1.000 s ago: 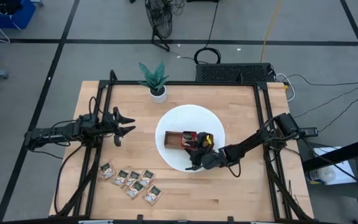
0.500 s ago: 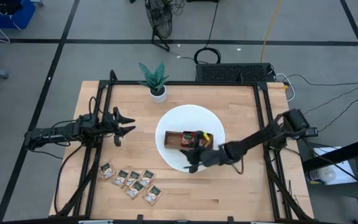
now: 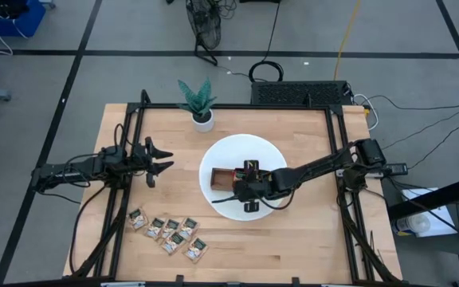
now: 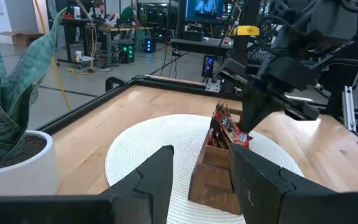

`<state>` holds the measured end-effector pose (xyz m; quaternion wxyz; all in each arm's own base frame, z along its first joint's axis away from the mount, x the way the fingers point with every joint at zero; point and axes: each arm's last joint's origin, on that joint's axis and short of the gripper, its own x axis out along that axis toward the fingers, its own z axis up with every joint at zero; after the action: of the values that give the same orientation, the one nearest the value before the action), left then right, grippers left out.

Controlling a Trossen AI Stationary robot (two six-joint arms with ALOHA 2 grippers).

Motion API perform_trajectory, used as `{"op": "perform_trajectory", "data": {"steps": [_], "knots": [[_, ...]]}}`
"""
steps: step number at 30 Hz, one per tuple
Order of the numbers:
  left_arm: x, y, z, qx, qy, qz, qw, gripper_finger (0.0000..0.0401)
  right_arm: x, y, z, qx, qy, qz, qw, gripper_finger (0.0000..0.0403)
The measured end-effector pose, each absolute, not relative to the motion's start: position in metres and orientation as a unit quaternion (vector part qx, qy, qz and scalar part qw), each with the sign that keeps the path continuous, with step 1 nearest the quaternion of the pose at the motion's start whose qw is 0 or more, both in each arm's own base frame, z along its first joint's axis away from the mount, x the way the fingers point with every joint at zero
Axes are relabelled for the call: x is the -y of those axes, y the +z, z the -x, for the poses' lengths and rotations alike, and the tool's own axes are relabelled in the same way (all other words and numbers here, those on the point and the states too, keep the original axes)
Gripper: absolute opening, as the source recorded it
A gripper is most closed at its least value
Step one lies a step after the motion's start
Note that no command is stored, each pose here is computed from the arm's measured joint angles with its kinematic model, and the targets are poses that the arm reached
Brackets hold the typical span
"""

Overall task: Pick & Place Tea
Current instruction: Put the red tea bag into the middle section of the wooden organizer

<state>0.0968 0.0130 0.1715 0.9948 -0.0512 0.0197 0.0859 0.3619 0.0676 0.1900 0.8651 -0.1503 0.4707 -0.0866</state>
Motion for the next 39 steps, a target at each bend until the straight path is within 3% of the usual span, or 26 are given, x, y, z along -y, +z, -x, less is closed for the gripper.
{"op": "perform_trajectory", "data": {"steps": [39], "knots": [[-0.013, 0.172, -0.097, -0.019, 0.086, 0.051, 0.995, 0.0157, -0.041, 0.148, -0.352, -0.498, -0.046, 0.103, 0.860, 0.0000]]}}
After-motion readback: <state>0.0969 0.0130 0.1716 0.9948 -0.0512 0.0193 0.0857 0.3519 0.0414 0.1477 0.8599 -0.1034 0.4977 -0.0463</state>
